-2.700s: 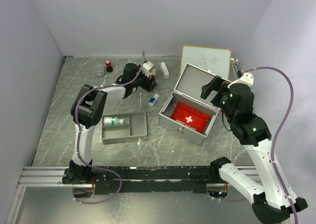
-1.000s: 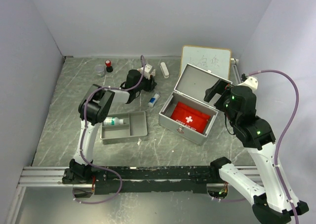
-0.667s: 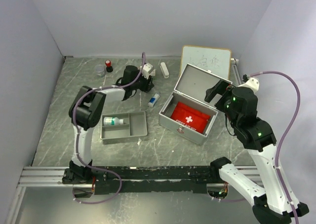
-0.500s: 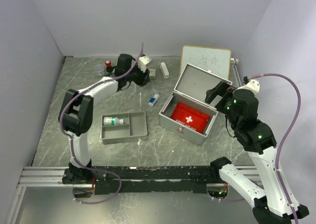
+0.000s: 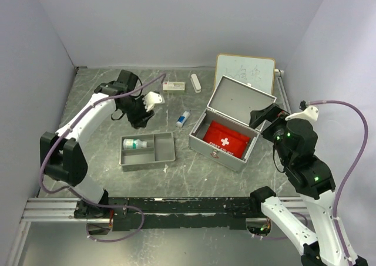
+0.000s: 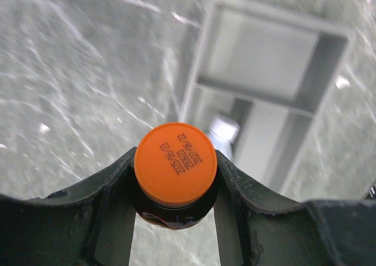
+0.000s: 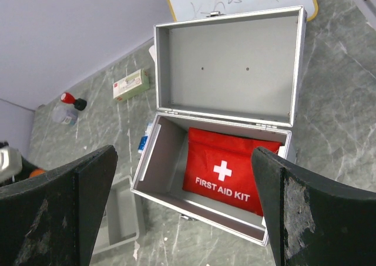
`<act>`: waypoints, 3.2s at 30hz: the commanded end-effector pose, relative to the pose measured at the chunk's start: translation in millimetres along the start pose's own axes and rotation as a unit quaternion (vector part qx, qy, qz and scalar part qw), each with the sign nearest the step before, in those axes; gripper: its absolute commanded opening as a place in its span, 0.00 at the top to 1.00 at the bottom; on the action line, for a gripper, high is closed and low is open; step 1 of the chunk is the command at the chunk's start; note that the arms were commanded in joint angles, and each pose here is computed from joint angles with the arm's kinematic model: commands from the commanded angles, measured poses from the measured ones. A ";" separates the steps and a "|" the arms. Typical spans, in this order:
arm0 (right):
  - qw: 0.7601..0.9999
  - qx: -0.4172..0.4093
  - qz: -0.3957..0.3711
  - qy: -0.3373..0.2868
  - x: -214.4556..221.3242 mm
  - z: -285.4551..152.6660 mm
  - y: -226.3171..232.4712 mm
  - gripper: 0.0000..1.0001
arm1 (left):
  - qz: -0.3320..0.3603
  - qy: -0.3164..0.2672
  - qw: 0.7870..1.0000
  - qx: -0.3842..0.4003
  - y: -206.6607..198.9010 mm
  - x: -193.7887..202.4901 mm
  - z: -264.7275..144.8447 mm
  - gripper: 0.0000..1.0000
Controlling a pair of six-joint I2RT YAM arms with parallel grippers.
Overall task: Organize the medicine kit
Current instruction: Pick up the pill bottle at the center of the board, then place the pill bottle in the medicine box compartment, then pick up the pill bottle at the center of the board.
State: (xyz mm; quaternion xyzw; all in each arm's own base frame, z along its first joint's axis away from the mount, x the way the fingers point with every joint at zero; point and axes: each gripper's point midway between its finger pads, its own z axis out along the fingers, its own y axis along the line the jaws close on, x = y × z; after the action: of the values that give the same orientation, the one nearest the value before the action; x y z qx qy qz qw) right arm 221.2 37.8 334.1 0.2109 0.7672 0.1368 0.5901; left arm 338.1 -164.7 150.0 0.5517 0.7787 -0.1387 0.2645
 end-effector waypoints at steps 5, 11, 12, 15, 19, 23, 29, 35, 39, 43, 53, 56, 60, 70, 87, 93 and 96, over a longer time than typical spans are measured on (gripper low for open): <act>1.000 -0.004 0.016 -0.012 1.7 1.4 -1.5 0.00 | 0.030 0.109 0.992 0.056 -61.0 63.9 -41.2 0.78; 1.000 -0.003 0.016 -0.018 -1.7 -3.5 -3.6 0.00 | 0.032 0.148 0.984 0.097 -103.9 91.0 -49.4 0.77; 1.000 -0.004 0.017 -0.020 -1.9 -4.2 -3.9 0.00 | 0.036 0.152 0.982 0.102 -110.6 93.1 -48.0 0.77; 1.000 -0.005 0.019 -0.020 -1.3 -5.1 -4.4 0.00 | 0.041 0.165 0.979 0.116 -124.7 97.1 -44.8 0.77; 1.000 -0.003 0.017 -0.020 -3.4 -7.2 -4.8 0.00 | 0.045 0.184 0.974 0.126 -132.6 108.5 -39.6 0.77; 1.000 0.001 0.014 -0.025 -7.5 -11.4 -7.4 0.00 | 0.051 0.200 0.969 0.137 -139.2 122.1 -31.1 0.77; 0.999 0.004 0.018 -0.027 -7.7 -14.0 -9.5 0.00 | 0.064 0.216 0.965 0.135 -132.0 128.6 -5.6 0.77; 0.999 0.011 0.020 -0.031 -12.1 -19.1 -12.6 0.00 | 0.090 0.235 0.959 0.130 -116.2 128.4 10.1 0.77; 0.999 0.016 0.025 -0.037 -15.7 -25.7 -17.1 0.00 | 0.110 0.246 0.955 0.123 -107.7 133.2 17.0 0.78; 0.999 0.020 0.030 -0.039 -16.3 -30.2 -20.4 0.00 | 0.122 0.255 0.951 0.122 -102.8 136.4 20.5 0.78; 0.999 0.022 0.026 -0.038 -17.0 -32.9 -21.8 0.00 | 0.136 0.267 0.946 0.120 -96.1 142.8 30.0 0.78; 0.999 0.021 0.026 -0.040 -18.9 -34.5 -21.4 0.00 | 0.131 0.269 0.946 0.125 -96.2 142.1 32.9 0.76; 0.999 0.024 0.025 -0.039 -20.7 -36.6 -22.5 0.00 | 0.127 0.265 0.947 0.133 -98.6 139.2 31.8 0.58; 0.999 0.033 0.017 -0.028 -14.3 -35.6 -26.7 0.00 | 0.113 0.251 0.952 0.133 -100.7 132.0 32.5 0.33; 0.990 -0.009 -0.092 0.102 -12.0 57.7 61.2 0.00 | -0.035 0.006 0.999 -0.023 -47.1 -22.4 -29.8 0.30; 0.987 0.002 -0.084 0.134 21.5 122.3 118.2 0.00 | -0.140 -0.098 0.980 -0.100 -16.7 -43.0 -74.6 0.28; 0.982 0.022 -0.104 0.158 55.5 141.4 153.4 0.00 | -0.172 -0.128 0.967 -0.136 -4.6 -40.9 -92.9 0.26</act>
State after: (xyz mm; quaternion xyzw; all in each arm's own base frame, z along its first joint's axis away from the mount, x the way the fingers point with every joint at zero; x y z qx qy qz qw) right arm 357.7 148.2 315.5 0.1132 0.8725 0.0934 0.4661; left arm 310.8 -155.1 228.4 0.4254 0.8229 -0.1162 0.3582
